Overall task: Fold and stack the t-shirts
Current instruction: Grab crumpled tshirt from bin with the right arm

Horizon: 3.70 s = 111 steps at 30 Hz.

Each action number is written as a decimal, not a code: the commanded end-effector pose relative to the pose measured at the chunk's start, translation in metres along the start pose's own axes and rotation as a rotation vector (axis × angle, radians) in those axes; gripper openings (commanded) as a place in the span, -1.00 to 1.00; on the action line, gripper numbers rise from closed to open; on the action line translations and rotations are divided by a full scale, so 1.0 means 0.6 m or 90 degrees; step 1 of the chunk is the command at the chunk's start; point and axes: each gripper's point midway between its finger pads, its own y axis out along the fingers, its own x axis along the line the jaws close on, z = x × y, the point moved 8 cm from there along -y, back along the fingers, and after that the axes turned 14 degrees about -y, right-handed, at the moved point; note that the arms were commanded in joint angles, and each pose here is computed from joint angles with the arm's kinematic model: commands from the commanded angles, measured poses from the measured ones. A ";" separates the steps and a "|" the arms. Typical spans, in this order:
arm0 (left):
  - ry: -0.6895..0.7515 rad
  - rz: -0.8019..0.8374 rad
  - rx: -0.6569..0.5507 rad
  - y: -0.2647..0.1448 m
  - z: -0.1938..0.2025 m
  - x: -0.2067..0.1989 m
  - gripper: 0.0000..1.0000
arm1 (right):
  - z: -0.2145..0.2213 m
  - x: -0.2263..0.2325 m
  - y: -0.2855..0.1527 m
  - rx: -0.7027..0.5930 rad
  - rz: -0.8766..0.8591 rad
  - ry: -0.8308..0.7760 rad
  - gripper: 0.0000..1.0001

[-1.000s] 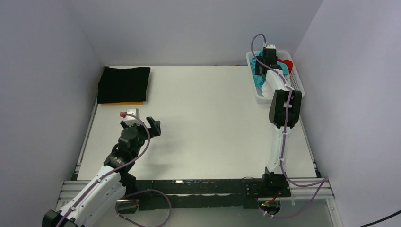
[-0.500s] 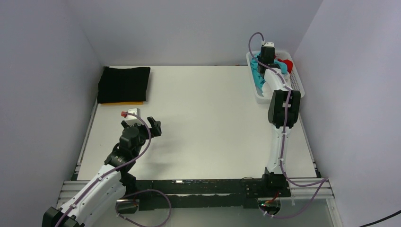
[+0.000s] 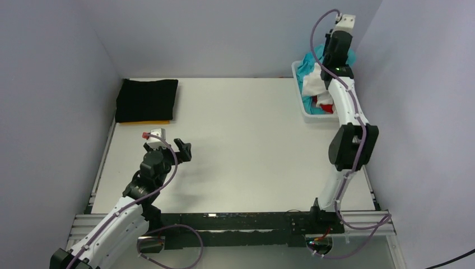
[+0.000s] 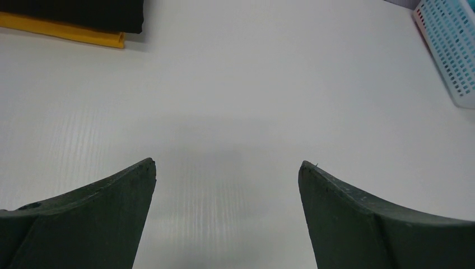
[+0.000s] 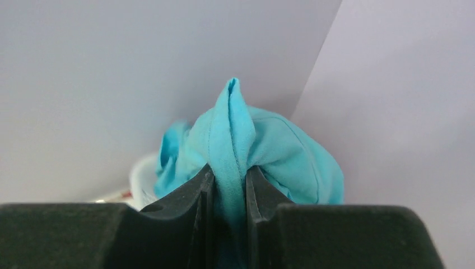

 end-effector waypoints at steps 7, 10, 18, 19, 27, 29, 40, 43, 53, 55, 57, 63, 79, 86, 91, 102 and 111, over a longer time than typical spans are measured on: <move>-0.033 0.050 -0.042 -0.013 -0.031 -0.026 0.99 | -0.307 -0.138 -0.205 -0.486 0.010 0.149 -1.00; -0.035 0.054 -0.046 -0.015 -0.033 -0.027 0.99 | -0.320 -0.151 -0.206 -0.479 0.039 0.133 -1.00; -0.034 0.044 -0.038 -0.011 -0.030 -0.026 0.99 | -0.273 -0.139 -0.148 -0.426 0.089 0.056 -1.00; -0.033 0.044 -0.037 -0.011 -0.030 -0.026 0.99 | -0.262 -0.134 -0.135 -0.405 0.086 0.052 -1.00; -0.022 0.030 -0.026 -0.002 -0.027 -0.025 0.99 | -0.093 -0.075 0.015 -0.108 0.028 0.069 -1.00; -0.019 0.025 -0.020 0.001 -0.025 -0.024 0.99 | -0.040 -0.059 0.042 -0.033 0.009 0.062 -0.87; -0.015 0.019 -0.008 0.009 -0.021 -0.025 0.99 | 0.013 -0.061 0.036 0.074 -0.006 0.041 1.00; -0.013 0.019 -0.005 0.011 -0.019 -0.024 0.99 | 0.028 -0.074 0.012 0.086 -0.011 0.040 1.00; -0.012 0.015 0.007 0.016 -0.011 -0.022 0.99 | 0.040 -0.046 0.074 0.060 -0.151 0.033 0.98; -0.011 0.011 0.007 0.016 -0.011 -0.021 0.99 | 0.051 -0.046 0.090 0.079 -0.125 0.041 0.89; -0.010 0.009 0.005 0.016 -0.012 -0.021 0.99 | 0.064 -0.041 0.102 0.080 -0.118 0.042 0.75; -0.010 0.008 0.006 0.017 -0.012 -0.020 0.99 | 0.096 -0.019 0.128 0.087 -0.127 0.062 0.43; -0.012 0.005 0.008 0.018 -0.011 -0.021 0.99 | -0.030 -0.075 0.084 -0.055 -0.074 0.103 -1.00; -0.019 0.010 0.007 0.017 -0.012 -0.022 0.99 | -0.179 -0.145 0.011 -0.235 -0.018 0.151 -1.00; -0.022 0.012 0.006 0.018 -0.012 -0.024 0.99 | -0.273 -0.198 -0.061 -0.394 0.038 0.195 -1.00; -0.027 0.016 0.002 0.015 -0.015 -0.026 0.99 | -0.433 -0.258 -0.220 -0.714 -0.011 0.295 -1.00; -0.032 0.021 -0.004 0.010 -0.019 -0.028 0.99 | -0.481 -0.203 -0.340 -0.781 -0.308 0.335 -1.00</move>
